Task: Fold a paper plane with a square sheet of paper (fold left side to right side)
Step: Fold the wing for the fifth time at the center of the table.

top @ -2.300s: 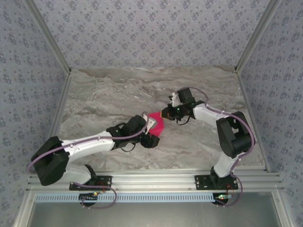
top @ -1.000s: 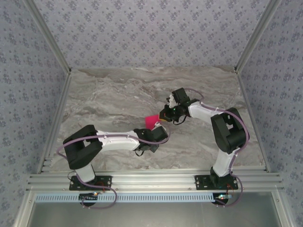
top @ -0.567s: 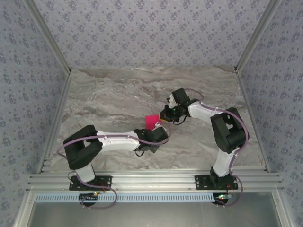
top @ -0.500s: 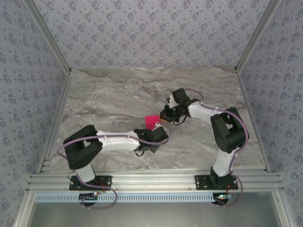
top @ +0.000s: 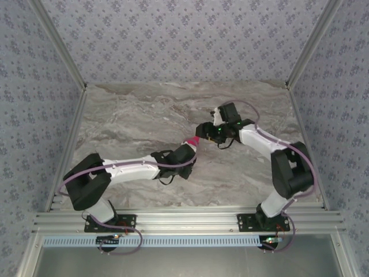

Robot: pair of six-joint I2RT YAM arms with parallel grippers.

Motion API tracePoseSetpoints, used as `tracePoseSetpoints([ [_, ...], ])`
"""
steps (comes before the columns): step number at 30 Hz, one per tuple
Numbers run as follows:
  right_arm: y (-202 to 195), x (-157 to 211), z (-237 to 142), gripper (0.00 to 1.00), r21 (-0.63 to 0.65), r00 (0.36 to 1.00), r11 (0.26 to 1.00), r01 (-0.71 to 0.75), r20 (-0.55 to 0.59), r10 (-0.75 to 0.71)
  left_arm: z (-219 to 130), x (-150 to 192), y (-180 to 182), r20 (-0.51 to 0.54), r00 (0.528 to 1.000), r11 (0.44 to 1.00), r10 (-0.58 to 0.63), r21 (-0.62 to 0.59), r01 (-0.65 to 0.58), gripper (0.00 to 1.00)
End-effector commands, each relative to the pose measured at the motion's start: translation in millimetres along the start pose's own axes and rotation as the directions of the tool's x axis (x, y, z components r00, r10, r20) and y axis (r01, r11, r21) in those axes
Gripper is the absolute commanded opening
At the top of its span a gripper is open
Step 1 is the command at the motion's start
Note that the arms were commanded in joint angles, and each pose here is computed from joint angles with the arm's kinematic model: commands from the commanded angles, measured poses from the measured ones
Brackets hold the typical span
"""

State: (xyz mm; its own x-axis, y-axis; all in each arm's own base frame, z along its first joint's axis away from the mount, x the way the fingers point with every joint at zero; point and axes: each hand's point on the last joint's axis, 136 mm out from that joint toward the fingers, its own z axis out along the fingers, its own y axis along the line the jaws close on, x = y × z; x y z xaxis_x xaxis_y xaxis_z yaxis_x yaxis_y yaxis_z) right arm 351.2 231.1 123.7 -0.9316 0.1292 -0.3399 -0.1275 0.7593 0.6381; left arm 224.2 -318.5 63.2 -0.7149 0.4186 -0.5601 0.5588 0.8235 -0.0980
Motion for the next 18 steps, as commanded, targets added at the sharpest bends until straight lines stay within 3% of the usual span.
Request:
tracePoseSetpoints([
  [1,-15,-4,-19,0.76,0.049,0.997,0.998,0.026,0.076,-0.029,-5,-11,-16,0.020,0.996,0.985,-0.083,0.153,0.079,0.11],
  [7,-39,18,-26,0.81,0.091,0.997,0.995,0.041,0.063,-0.047,5,-13,-20,-0.017,0.988,0.959,-0.154,0.239,0.154,0.10],
  [18,-60,49,-9,0.79,0.056,1.000,0.998,0.001,0.013,-0.002,28,-13,-33,-0.099,0.980,0.942,-0.172,0.274,0.193,0.08],
])
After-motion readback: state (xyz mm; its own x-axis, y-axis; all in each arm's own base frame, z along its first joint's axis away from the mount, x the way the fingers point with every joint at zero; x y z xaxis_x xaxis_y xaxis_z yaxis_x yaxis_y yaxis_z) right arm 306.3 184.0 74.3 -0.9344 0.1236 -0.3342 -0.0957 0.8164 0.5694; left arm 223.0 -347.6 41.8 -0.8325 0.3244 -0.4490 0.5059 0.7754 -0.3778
